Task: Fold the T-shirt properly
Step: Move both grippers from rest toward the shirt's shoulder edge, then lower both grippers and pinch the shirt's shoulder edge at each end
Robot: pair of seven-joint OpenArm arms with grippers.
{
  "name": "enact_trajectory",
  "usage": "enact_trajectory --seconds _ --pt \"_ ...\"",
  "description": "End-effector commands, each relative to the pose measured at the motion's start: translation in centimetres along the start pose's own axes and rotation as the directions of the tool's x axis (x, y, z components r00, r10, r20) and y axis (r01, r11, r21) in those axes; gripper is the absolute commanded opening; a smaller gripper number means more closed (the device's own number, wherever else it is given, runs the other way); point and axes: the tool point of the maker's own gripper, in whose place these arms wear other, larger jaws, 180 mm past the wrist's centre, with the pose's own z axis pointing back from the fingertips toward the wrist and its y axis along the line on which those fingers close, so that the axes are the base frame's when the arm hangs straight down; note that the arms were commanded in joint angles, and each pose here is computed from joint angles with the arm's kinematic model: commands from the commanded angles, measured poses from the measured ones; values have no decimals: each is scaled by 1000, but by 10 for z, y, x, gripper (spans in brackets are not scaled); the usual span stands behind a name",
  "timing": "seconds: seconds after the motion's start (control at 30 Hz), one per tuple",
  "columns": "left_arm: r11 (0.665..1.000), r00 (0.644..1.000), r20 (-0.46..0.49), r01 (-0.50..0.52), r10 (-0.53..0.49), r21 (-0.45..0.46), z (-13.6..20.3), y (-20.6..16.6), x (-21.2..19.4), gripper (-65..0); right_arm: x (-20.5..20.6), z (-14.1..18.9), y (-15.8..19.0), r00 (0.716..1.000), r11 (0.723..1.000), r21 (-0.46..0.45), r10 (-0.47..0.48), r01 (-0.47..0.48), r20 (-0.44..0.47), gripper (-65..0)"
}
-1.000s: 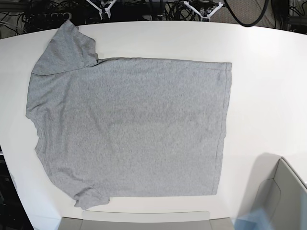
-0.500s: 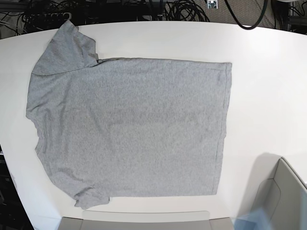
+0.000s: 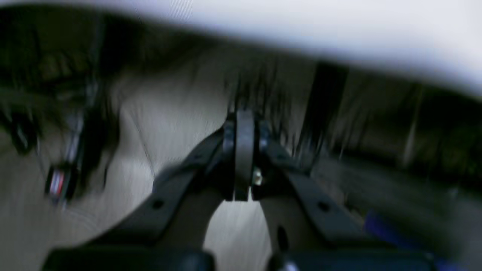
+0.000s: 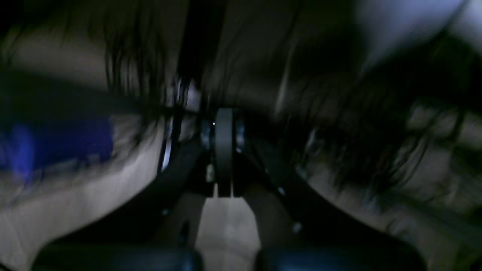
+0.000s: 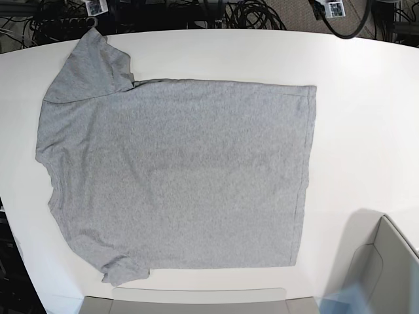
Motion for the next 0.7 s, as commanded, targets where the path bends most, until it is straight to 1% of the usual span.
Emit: enact_trajectory --seconds 0.0,0.07,0.13,0.17,0.27,0.33,0.4,0.47,0.5,0.57,0.6,0.67 --pt "1000 999 50 3 -2 -16 7 -4 17 -649 25 5 0 997 1000 6 8 -8 74 -649" --pt "999 993 120 -2 7 -37 10 -13 44 -649 66 10 0 984 1000 0 26 -26 178 -649" --pt "999 986 166 -5 14 -51 13 -18 62 -649 101 13 4 962 999 7 36 -39 271 -649" --pt "999 981 195 -7 18 -54 14 -20 73 -649 111 12 4 952 999 4 40 -43 303 -649" --pt "997 944 326 -15 39 -76 13 -29 122 -649 141 1 -5 922 998 -19 63 -61 382 -649" --pt "996 921 386 -18 50 -86 10 -33 144 -649 156 -3 -7 904 998 -26 69 -64 422 -649" --pt "994 882 467 -20 66 -103 7 -38 171 -649 170 -7 -2 885 997 -13 71 -73 461 -649" --pt "992 845 528 -25 86 -122 7 -44 191 -648 184 -10 2 866 995 0 85 -98 493 -649" --pt "992 825 557 -30 96 -126 7 -45 201 -647 186 -12 6 863 994 14 83 -104 498 -648" --pt "991 788 607 -25 103 -135 10 -47 216 -643 188 -18 12 870 993 30 82 -110 486 -648" --pt "990 779 619 -23 103 -136 10 -47 221 -634 191 -21 11 874 993 27 87 -113 479 -648" --pt "990 755 648 -15 102 -137 13 -47 229 -602 192 -29 10 891 993 25 94 -117 445 -648"
